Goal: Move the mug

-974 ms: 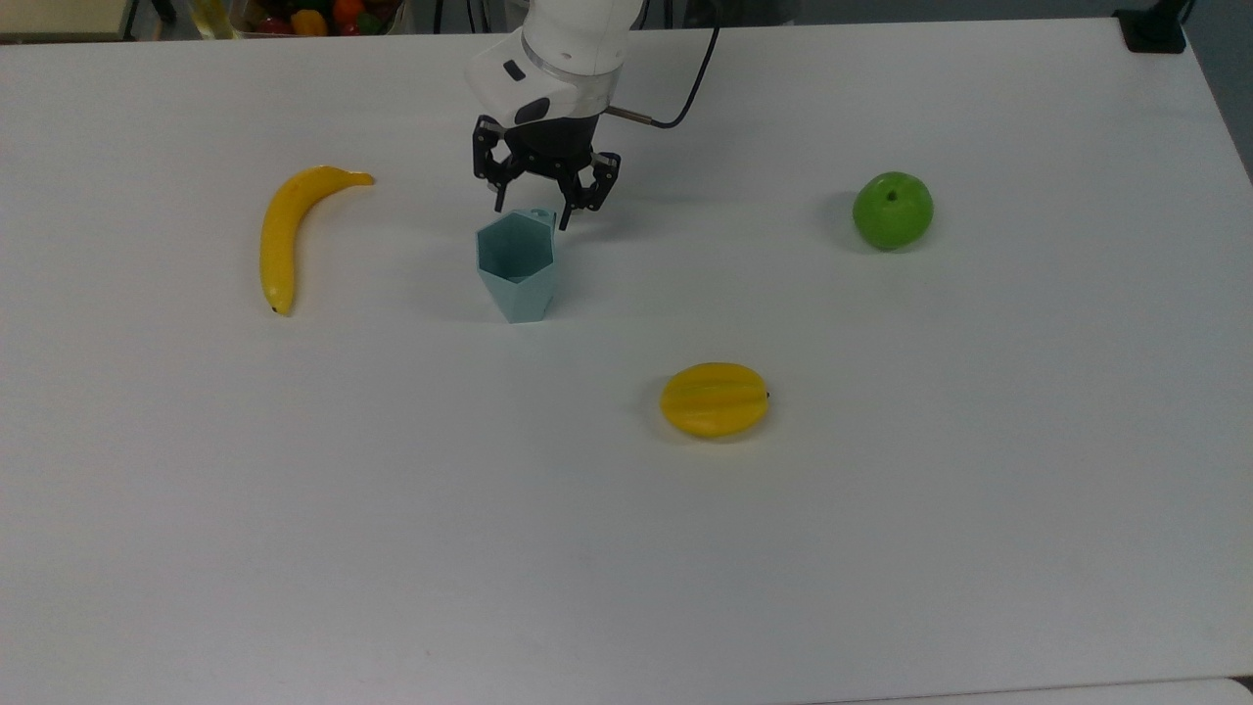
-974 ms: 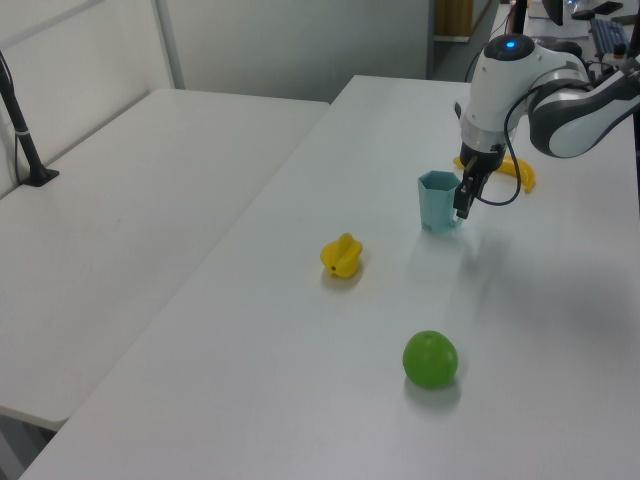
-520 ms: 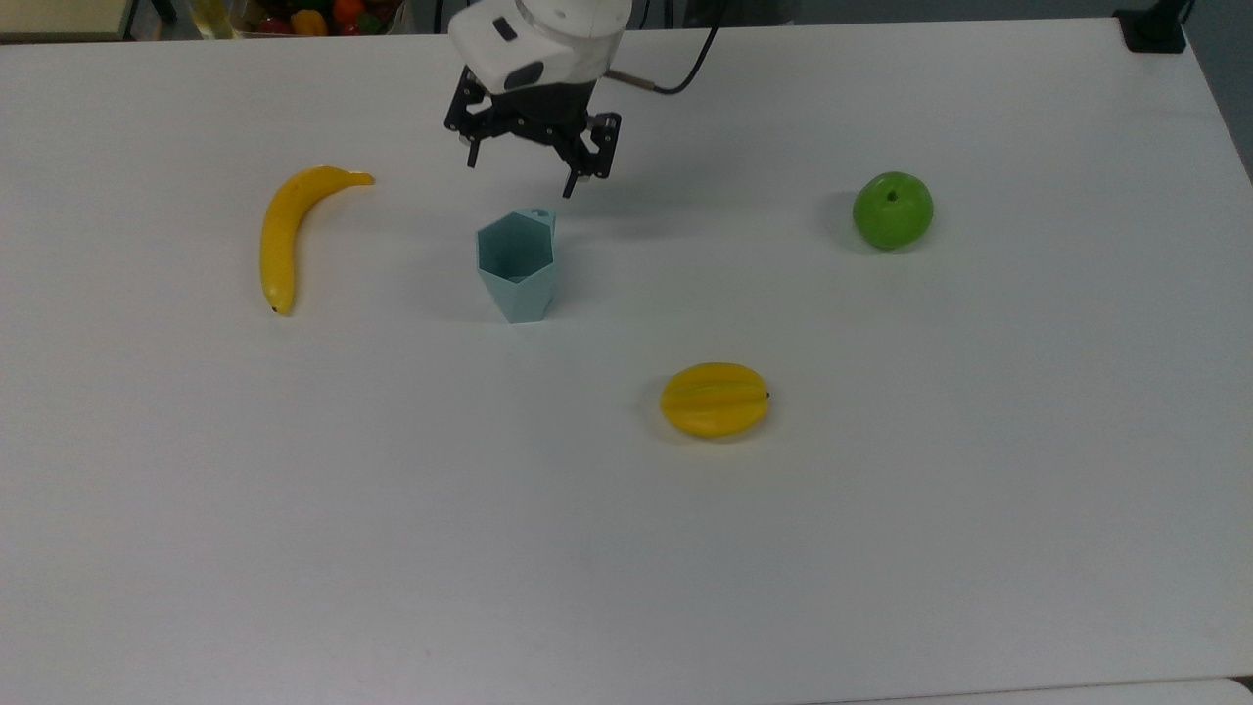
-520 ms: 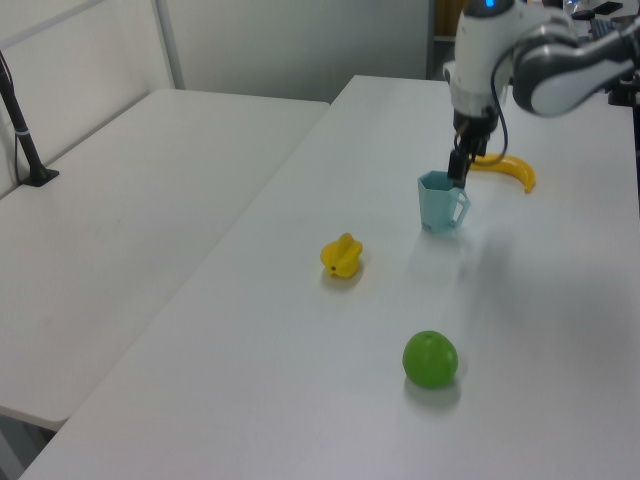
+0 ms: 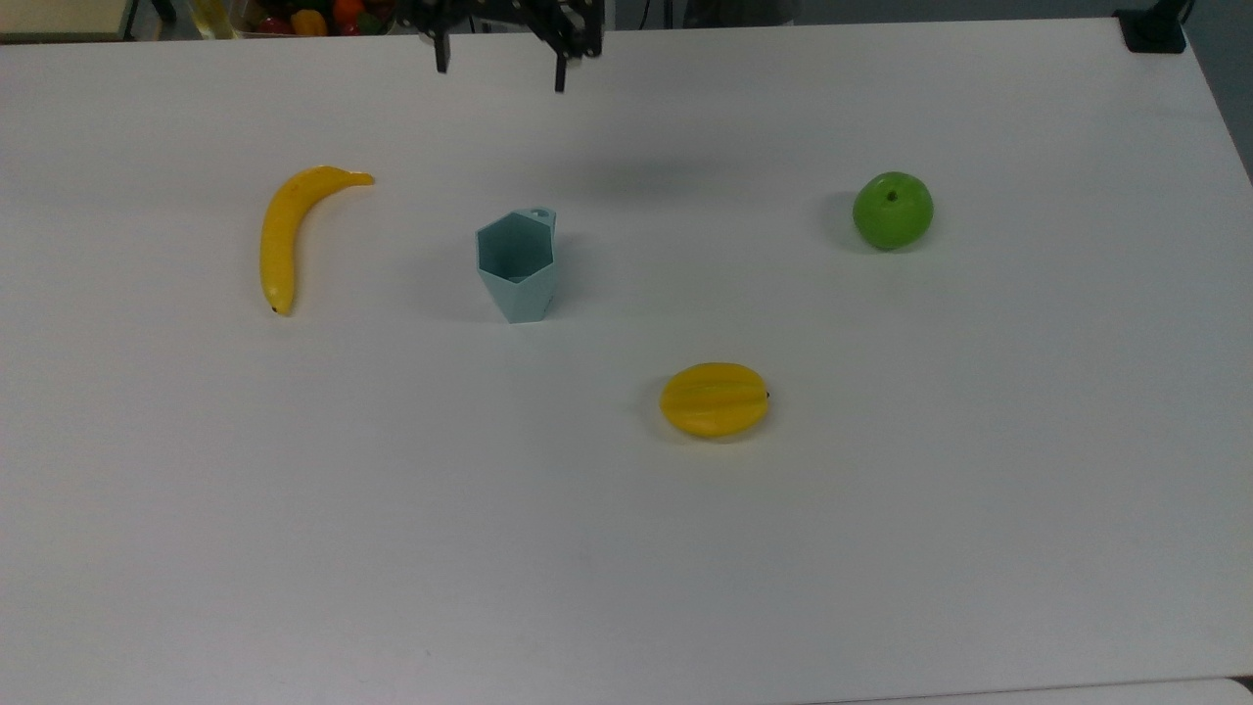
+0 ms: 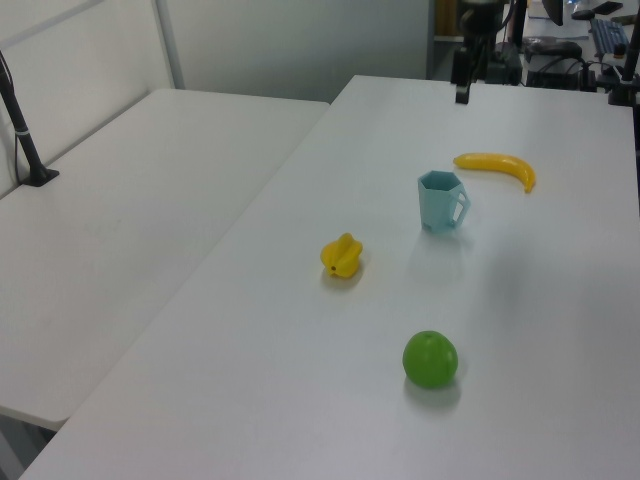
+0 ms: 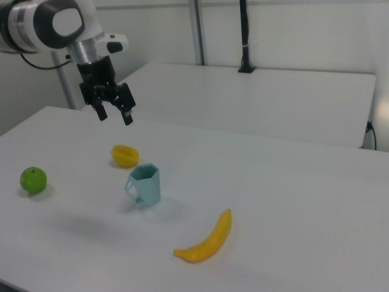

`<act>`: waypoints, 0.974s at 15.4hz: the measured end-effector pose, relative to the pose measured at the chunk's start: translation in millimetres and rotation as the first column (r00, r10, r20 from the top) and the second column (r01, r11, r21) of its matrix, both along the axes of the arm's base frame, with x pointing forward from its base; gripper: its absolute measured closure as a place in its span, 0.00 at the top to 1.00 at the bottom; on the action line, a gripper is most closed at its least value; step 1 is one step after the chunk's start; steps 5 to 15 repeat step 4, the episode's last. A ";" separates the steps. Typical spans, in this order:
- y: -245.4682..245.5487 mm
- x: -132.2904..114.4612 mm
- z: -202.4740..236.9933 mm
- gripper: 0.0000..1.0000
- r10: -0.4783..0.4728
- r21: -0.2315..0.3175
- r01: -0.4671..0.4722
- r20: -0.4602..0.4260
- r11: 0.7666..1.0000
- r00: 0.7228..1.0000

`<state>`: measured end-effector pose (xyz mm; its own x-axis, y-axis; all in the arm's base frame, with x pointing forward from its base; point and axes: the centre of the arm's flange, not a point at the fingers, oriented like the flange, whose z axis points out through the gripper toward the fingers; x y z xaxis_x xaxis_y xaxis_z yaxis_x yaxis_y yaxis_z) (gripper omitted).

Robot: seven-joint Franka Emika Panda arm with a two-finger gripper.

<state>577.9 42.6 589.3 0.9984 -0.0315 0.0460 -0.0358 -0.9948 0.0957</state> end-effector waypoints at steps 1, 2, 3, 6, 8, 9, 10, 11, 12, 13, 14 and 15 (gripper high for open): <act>-8.0 -3.4 8.4 1.00 0.022 0.011 -0.022 -0.017 1.000 1.000; -15.3 -7.2 15.4 1.00 0.038 0.018 -0.038 -0.028 0.999 0.999; -23.3 -11.3 22.0 1.00 0.042 0.024 -0.041 -0.035 0.999 0.999; -30.8 -15.7 28.3 1.00 0.041 0.031 -0.040 -0.035 0.999 0.999; -30.8 -15.7 28.3 1.00 0.041 0.031 -0.040 -0.035 0.999 0.999; -30.8 -15.7 28.3 1.00 0.041 0.031 -0.040 -0.035 0.999 0.999; -30.8 -15.7 28.3 1.00 0.041 0.031 -0.040 -0.035 0.999 0.999; -30.8 -15.7 28.3 1.00 0.041 0.031 -0.040 -0.035 0.999 0.999; -30.8 -15.7 28.3 1.00 0.041 0.031 -0.040 -0.035 0.999 0.999; -30.8 -15.7 28.3 1.00 0.041 0.031 -0.040 -0.035 0.999 0.999; -30.8 -15.7 28.3 1.00 0.041 0.031 -0.040 -0.035 0.999 0.999; -30.8 -15.7 28.3 1.00 0.041 0.031 -0.040 -0.035 0.999 0.999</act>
